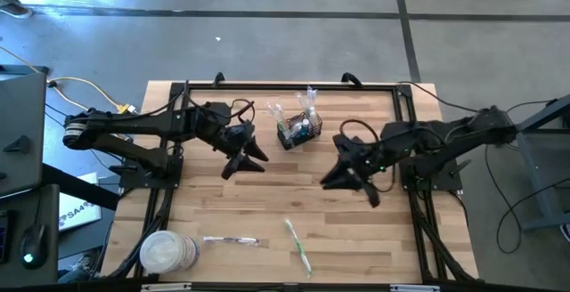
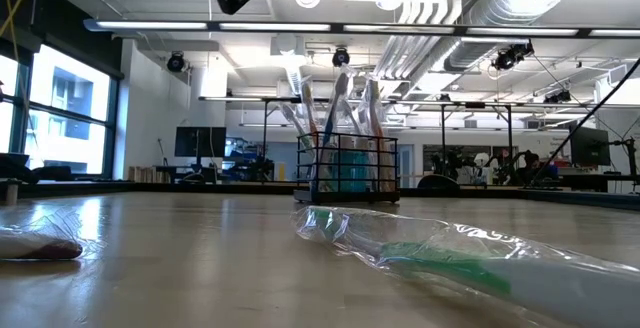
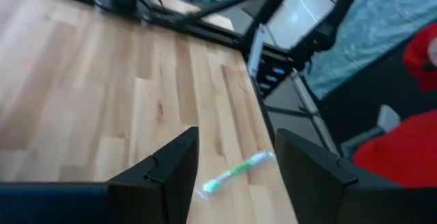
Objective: Pick & Place toothbrushing station
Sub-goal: Put the green toothbrush into the mesh organizer
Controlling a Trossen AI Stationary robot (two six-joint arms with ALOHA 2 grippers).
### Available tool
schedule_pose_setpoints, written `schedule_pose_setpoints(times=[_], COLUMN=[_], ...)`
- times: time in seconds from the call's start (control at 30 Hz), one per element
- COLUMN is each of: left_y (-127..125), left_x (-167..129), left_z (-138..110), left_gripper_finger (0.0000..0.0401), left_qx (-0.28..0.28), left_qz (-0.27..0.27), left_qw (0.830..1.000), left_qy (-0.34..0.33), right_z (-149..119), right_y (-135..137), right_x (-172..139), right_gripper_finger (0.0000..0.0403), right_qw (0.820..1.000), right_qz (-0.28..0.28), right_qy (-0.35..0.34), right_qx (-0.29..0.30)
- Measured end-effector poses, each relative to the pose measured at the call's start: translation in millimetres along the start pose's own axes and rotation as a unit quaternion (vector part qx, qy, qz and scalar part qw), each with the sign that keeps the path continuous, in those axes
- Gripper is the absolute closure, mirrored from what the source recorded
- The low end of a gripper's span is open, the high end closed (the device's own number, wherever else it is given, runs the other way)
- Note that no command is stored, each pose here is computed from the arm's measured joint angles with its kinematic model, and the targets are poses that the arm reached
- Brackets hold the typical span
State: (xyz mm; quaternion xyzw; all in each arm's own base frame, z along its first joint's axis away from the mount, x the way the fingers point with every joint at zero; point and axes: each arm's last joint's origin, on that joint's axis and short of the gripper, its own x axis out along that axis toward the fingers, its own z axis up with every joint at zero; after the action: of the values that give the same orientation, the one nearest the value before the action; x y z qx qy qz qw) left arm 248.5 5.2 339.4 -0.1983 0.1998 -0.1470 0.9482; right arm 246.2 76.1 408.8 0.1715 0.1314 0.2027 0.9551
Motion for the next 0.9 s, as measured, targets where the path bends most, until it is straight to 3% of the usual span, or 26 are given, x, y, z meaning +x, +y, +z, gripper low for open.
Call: schedule_pose_setpoints(times=[0.2,0.4,0.5,0.6,0.9], left_y=[-0.2,0.2,0.2,0.2,-0.8], left_x=[-0.2,-0.3,-0.3,-0.3,-5.3], left_z=[-6.6,-8.6,-8.6,-8.6,-13.1], left_gripper_finger=[0.0208,0.0208,0.0208,0.0208,0.0208], left_qx=[-0.017,-0.021,-0.020,-0.020,-0.030], left_qz=[-0.025,-0.024,-0.024,-0.024,-0.017], left_qw=[0.999,0.998,0.998,0.998,0.997], left_qy=[0.040,0.050,0.049,0.050,0.069], right_z=[-1.6,-4.9,-6.7,-8.4,16.3], right_y=[-18.9,-22.8,-20.4,-14.2,20.4], right_x=[8.4,11.7,13.4,14.3,8.9], right_gripper_finger=[0.0323,0.0226,0.0171,0.0141,0.0151], right_qw=[0.989,0.982,0.983,0.984,0.977], right_qz=[-0.122,-0.139,-0.150,-0.170,-0.210], right_qy=[-0.026,-0.023,-0.023,-0.026,-0.023], right_qx=[0.077,0.125,0.103,0.053,-0.005])
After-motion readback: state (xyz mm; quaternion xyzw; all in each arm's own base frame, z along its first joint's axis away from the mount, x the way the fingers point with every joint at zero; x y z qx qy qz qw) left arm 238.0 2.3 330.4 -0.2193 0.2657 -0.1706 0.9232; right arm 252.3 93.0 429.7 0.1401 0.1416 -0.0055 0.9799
